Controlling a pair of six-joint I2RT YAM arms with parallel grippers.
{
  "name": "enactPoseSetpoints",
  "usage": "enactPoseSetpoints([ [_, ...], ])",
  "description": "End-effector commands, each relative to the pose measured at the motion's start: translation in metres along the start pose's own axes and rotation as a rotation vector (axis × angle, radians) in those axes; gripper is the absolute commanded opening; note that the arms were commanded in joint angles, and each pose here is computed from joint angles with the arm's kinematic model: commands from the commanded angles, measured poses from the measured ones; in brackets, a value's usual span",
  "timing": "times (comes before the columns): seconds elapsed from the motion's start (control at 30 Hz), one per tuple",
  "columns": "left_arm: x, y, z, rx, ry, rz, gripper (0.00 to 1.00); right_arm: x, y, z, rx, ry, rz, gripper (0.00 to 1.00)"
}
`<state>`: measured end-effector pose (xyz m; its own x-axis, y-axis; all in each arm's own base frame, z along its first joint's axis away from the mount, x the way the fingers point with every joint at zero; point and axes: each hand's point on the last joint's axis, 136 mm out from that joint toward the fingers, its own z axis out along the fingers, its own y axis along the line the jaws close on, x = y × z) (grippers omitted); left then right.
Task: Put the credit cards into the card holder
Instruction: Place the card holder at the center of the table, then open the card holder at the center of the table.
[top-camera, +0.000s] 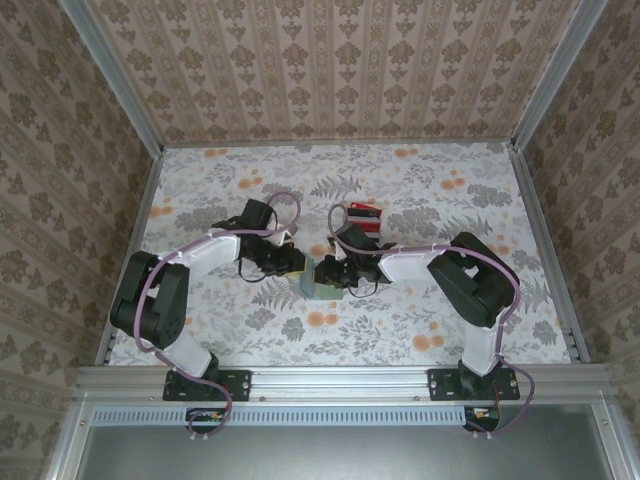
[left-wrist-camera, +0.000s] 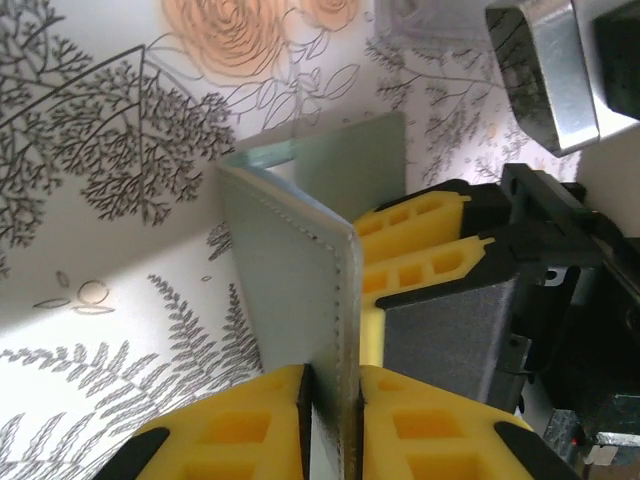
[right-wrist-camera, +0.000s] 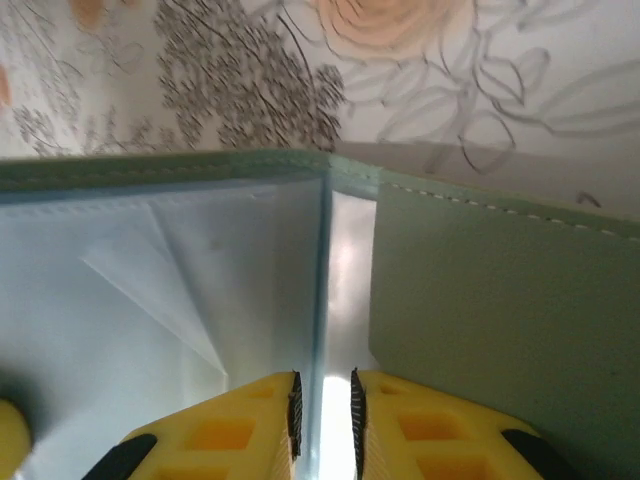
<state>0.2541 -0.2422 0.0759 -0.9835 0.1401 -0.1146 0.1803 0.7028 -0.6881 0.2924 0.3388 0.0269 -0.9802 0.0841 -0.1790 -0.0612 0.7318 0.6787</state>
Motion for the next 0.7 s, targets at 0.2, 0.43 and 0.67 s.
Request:
enactPoseSetpoints([
  [0.2,0.002,-0.01,0.002,0.095,-0.018,-0.02,0.2,0.007,-0.018,0.01,-0.015,-0.005,0.06,0.22],
  [0.43,0.001,-0.022,-0.004,0.164,-0.047,-0.006,0.19,0.007,-0.028,0.012,-0.007,-0.004,0.09,0.22],
  [0.67,0.001,-0.026,-0.005,0.202,-0.061,-0.006,0.2,0.008,-0.027,0.014,-0.033,0.004,0.114,0.22],
])
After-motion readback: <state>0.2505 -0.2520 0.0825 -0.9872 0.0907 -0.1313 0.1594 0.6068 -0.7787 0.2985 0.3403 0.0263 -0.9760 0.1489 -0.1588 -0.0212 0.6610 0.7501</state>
